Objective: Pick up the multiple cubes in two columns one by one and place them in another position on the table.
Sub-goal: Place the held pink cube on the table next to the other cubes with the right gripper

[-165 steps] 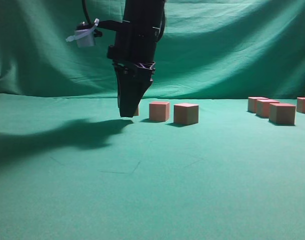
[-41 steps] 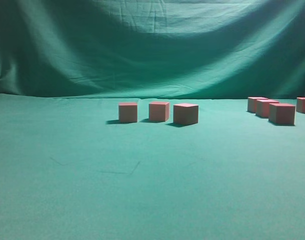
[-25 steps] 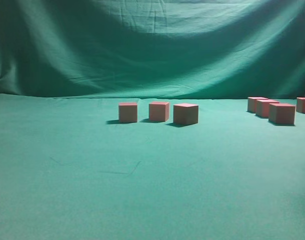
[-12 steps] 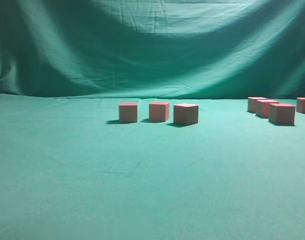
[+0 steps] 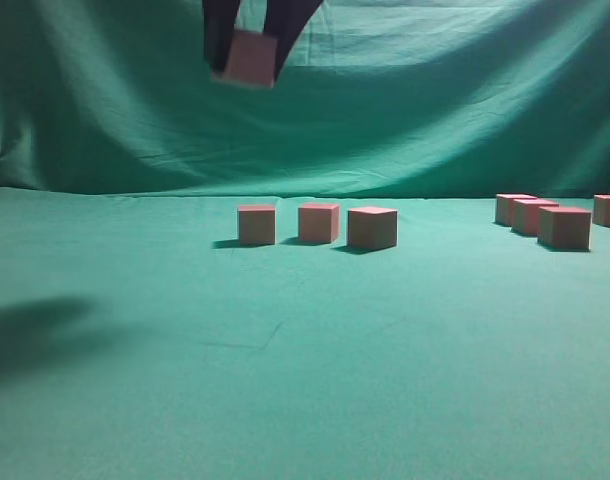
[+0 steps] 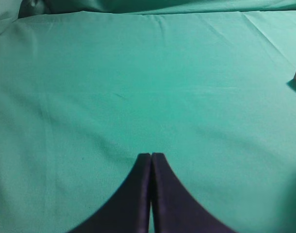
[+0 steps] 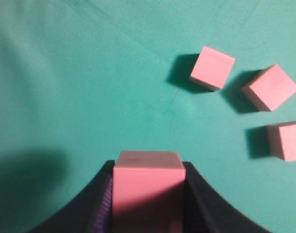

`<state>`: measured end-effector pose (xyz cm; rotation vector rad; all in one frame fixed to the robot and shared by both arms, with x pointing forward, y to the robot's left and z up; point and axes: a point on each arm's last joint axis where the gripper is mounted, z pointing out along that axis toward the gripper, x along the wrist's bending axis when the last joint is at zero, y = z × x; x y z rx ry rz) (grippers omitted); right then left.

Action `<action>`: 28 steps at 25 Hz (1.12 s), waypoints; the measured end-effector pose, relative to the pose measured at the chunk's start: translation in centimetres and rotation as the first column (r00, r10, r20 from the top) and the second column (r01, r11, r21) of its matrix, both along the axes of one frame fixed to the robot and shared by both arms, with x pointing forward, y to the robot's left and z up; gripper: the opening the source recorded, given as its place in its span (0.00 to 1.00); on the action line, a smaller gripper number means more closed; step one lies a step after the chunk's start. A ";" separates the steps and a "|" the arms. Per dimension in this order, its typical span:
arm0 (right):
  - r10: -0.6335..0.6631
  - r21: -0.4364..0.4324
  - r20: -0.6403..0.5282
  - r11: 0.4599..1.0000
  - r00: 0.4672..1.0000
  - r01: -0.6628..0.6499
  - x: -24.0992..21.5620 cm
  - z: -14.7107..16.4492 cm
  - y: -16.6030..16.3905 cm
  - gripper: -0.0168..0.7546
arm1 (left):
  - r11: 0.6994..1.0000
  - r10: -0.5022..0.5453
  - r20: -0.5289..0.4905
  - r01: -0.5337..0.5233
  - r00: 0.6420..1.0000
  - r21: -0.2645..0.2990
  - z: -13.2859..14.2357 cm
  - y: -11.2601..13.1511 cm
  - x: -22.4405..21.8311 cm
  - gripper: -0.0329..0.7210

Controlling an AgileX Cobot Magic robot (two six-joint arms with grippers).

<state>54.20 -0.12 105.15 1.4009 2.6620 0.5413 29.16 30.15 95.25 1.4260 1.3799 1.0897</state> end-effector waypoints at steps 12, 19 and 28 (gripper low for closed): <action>-0.143 -0.064 -0.082 0.988 0.986 0.138 2.1 -6.3 1.7 0.39 | 1.000 0.000 0.000 0.000 1.000 0.000 0.0 0.0 0.0 0.04; -0.285 -0.063 0.012 0.956 0.958 0.285 3.3 -7.0 2.3 0.39 | 1.000 0.000 0.000 0.000 1.000 0.000 0.0 0.0 0.0 0.04; -0.379 -0.031 0.019 0.925 0.925 0.379 2.6 -8.8 4.7 0.39 | 1.000 0.000 0.000 0.000 1.000 0.000 0.0 0.0 0.0 0.04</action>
